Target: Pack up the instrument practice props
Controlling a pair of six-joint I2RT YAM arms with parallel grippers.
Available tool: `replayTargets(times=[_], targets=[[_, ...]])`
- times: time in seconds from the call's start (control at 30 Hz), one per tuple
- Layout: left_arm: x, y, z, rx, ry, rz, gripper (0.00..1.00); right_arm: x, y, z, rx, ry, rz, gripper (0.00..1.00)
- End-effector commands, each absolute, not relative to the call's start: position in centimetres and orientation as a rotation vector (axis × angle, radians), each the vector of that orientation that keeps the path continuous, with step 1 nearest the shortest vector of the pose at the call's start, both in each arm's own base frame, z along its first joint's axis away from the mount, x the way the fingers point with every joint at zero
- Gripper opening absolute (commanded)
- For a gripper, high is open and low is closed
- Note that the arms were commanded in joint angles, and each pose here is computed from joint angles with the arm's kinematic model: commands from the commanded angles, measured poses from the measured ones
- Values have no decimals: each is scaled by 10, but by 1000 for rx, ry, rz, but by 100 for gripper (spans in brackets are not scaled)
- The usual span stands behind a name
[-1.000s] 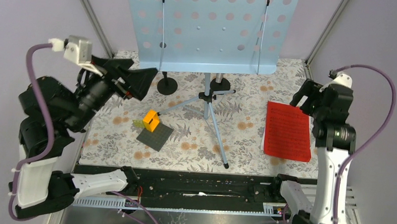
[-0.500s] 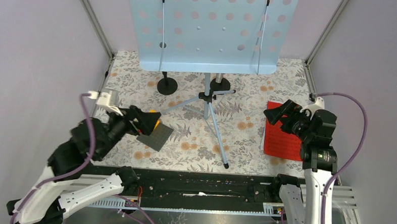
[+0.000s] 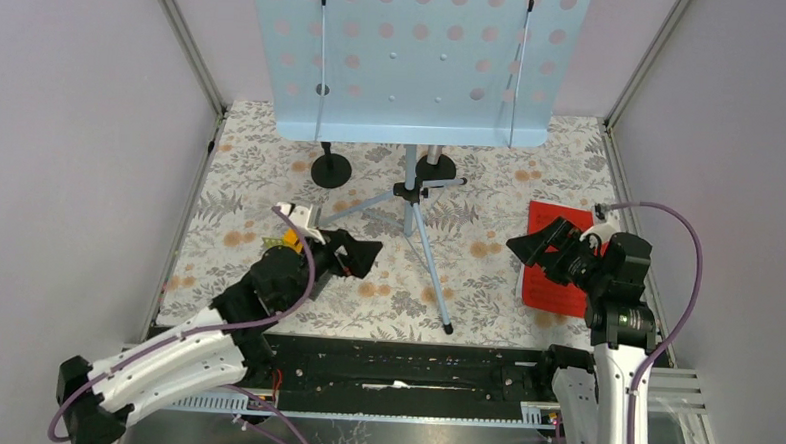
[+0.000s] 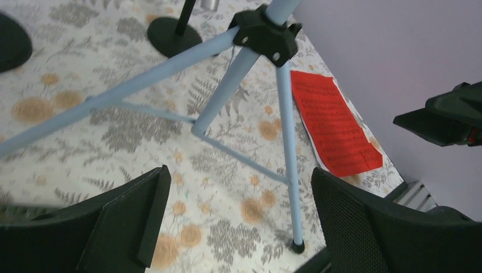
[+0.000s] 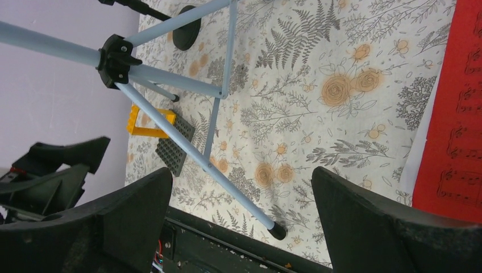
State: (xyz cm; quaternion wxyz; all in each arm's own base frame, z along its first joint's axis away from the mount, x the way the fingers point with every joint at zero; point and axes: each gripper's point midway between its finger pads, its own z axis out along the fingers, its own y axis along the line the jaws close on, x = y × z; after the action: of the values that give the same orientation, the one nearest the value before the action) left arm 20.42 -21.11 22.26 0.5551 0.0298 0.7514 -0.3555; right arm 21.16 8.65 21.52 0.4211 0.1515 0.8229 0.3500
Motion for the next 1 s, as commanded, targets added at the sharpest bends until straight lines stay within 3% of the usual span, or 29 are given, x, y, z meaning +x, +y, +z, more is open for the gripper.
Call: replayTargets(times=[0.0, 0.23, 0.57, 0.97], targets=[[217, -235, 312, 140, 1395, -951, 99, 201, 93, 215, 334, 2063, 911, 100], [226, -258, 333, 314, 1200, -873, 99, 192, 95, 201, 331, 2093, 922, 100], [258, -305, 345, 496, 1157, -809, 99, 185, 101, 191, 322, 2110, 963, 100], [324, -311, 334, 509, 1238, -758, 80, 185, 103, 185, 337, 2126, 986, 100]])
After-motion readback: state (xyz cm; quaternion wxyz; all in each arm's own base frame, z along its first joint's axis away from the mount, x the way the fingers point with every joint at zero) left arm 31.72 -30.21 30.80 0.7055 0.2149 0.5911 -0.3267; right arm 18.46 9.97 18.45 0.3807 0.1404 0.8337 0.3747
